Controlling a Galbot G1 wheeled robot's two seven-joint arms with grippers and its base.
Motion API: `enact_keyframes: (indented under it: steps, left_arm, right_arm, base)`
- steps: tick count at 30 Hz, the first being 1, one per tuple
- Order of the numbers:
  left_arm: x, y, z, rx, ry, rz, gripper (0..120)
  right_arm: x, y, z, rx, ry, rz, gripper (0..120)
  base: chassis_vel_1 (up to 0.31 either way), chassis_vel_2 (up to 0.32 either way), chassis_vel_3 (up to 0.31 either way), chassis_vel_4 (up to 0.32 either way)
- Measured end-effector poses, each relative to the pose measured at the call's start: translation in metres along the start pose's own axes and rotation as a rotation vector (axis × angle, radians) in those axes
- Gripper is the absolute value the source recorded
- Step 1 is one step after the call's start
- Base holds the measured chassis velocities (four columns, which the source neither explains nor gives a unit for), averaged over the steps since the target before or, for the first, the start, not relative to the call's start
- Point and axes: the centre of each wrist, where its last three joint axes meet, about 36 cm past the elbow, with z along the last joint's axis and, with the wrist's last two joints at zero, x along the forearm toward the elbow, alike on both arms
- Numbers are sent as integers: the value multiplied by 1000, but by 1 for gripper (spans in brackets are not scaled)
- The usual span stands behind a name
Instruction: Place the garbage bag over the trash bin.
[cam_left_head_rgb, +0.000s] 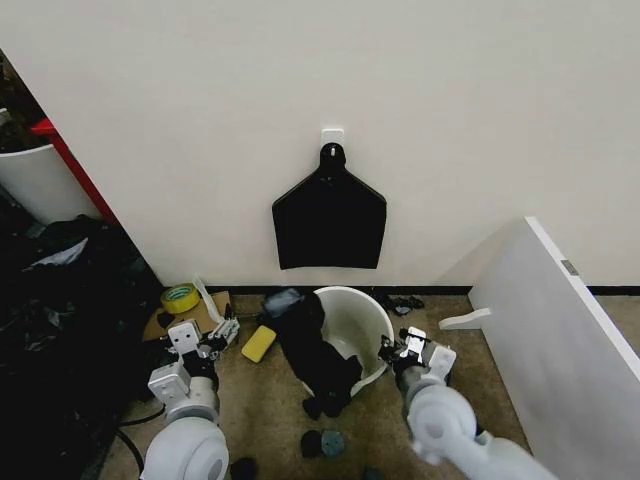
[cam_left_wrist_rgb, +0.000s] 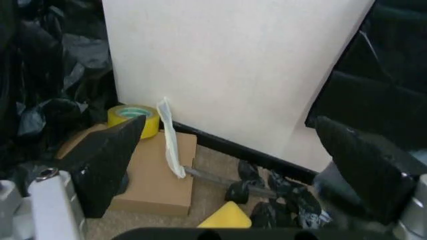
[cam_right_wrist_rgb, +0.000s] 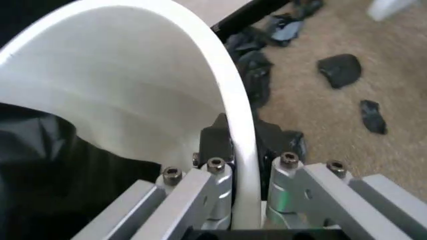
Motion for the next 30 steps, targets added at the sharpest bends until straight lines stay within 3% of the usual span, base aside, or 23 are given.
enact_keyframes:
  steps: [11,15,20,23,25,26,28,30]
  left_arm:
    - [1,7,-3,-8,-7,-16,100]
    - [1,6,-2,-6,-2,-16,100]
    - [2,5,-1,-6,0,-17,100]
    - [2,6,0,-8,3,-18,100]
    - [2,6,1,-9,5,-18,100]
    - [2,6,1,-9,5,-18,100]
    - [3,5,2,-8,8,-17,100]
    - [4,4,2,-8,10,-16,100]
  right_arm:
    - [6,18,22,-50,-18,123,3]
    - [15,22,22,-34,-38,140,18]
    - [33,26,20,-48,-179,104,34]
    - [46,24,22,0,-348,-31,46]
    - [56,20,23,62,-411,-189,56]
    - [56,20,23,62,-411,-189,56]
    - [63,15,20,130,-401,-352,63]
    - [71,10,11,230,-319,-496,73]
  base:
    - [0,0,0,0]
    - [0,0,0,0]
    - [0,0,0,0]
    - [0,0,0,0]
    - [0,0,0,0]
    - [0,0,0,0]
    - [0,0,0,0]
    - [0,0,0,0]
